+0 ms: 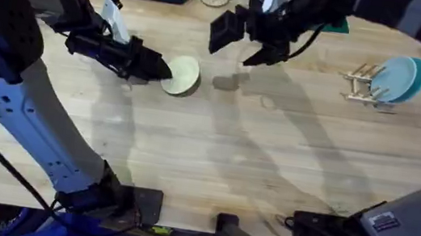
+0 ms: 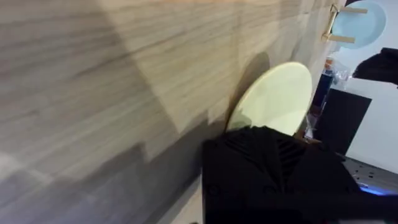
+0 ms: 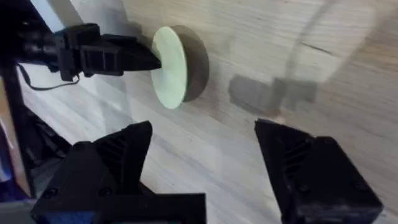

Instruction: Pick up the plates from the table one by one and place each into a slot on the dish rack.

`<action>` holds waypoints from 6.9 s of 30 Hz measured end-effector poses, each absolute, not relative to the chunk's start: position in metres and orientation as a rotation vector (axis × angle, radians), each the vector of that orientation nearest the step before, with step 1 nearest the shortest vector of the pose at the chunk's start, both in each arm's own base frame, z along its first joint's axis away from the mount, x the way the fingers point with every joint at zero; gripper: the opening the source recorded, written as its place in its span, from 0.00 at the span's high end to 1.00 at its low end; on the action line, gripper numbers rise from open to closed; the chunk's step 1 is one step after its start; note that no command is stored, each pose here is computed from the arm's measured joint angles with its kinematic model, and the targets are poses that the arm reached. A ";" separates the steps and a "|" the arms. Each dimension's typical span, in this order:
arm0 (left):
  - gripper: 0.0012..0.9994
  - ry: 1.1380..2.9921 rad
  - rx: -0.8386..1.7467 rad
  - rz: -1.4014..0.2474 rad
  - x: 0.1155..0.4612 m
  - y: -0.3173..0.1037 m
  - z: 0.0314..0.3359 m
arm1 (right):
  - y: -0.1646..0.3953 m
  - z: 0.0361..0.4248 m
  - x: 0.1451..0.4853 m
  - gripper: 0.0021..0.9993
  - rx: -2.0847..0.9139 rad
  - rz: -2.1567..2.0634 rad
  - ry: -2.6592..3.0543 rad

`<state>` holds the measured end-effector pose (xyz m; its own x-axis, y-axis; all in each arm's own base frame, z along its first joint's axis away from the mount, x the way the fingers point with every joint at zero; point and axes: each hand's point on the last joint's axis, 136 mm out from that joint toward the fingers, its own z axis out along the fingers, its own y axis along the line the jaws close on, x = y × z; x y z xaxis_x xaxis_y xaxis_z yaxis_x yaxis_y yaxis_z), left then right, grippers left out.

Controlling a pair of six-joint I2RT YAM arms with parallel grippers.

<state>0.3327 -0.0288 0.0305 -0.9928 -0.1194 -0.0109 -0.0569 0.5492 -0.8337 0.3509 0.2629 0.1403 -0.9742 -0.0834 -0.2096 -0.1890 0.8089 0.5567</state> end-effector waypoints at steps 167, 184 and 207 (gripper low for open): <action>0.87 2.539 0.188 -0.345 0.224 -0.001 0.275 | 0.214 0.257 0.353 0.97 -0.434 0.045 2.326; 0.01 2.557 0.173 -0.350 0.221 -0.001 0.273 | 0.127 0.293 0.322 0.97 -0.045 -0.132 2.322; 0.01 2.557 0.173 -0.350 0.221 -0.001 0.273 | 0.061 0.306 0.296 0.97 0.260 -0.281 2.291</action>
<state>0.2208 -0.0008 0.2732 -0.8415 0.0512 -0.5379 0.1940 0.9578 -0.2122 0.2956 0.0614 0.3064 -0.6622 0.0973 -0.7430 0.2737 0.9544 -0.1190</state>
